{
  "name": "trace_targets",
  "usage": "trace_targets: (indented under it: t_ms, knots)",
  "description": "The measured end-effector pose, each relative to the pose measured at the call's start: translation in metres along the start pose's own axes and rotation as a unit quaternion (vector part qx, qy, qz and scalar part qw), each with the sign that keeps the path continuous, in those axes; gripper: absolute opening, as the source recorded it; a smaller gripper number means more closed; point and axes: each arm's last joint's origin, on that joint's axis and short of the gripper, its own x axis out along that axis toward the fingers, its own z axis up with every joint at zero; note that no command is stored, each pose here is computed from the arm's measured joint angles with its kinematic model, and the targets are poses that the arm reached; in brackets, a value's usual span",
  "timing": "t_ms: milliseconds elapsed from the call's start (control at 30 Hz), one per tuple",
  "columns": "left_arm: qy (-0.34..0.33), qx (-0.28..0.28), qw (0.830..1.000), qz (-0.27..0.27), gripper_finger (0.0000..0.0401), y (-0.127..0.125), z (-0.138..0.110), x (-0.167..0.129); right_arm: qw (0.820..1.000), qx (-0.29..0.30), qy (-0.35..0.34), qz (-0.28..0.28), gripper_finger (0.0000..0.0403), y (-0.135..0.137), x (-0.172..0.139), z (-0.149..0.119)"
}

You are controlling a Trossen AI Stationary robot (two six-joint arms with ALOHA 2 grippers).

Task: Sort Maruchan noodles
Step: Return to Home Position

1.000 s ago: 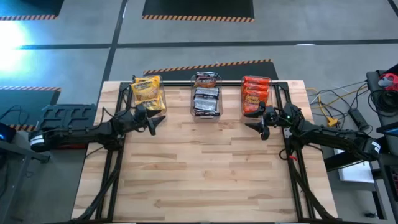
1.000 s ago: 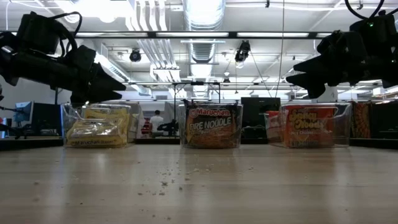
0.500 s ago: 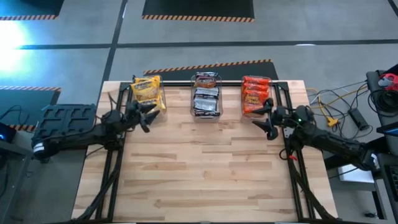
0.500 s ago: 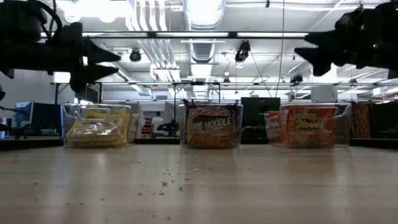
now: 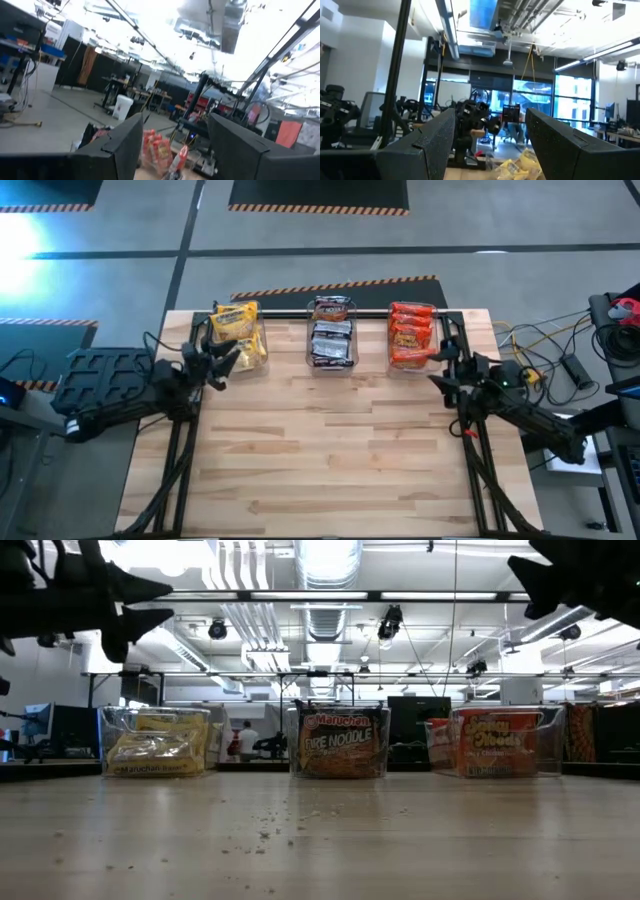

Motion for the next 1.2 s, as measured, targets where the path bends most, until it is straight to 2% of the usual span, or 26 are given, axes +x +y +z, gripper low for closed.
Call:
trace_targets:
  t_ms: [467, 1200]
  knots:
    - [-0.049, -0.008, 0.999, -0.016, 0.0206, -0.0018, 0.009, -0.0077, 0.999, -0.018, -0.028, 0.004, 0.0233, 0.0036, -0.0039, 0.0068]
    - [-0.041, -0.006, 0.999, -0.014, 0.0206, -0.0015, 0.0077, -0.0072, 1.0, 0.003, 0.004, -0.001, 0.0233, -0.0004, 0.0003, -0.0011]
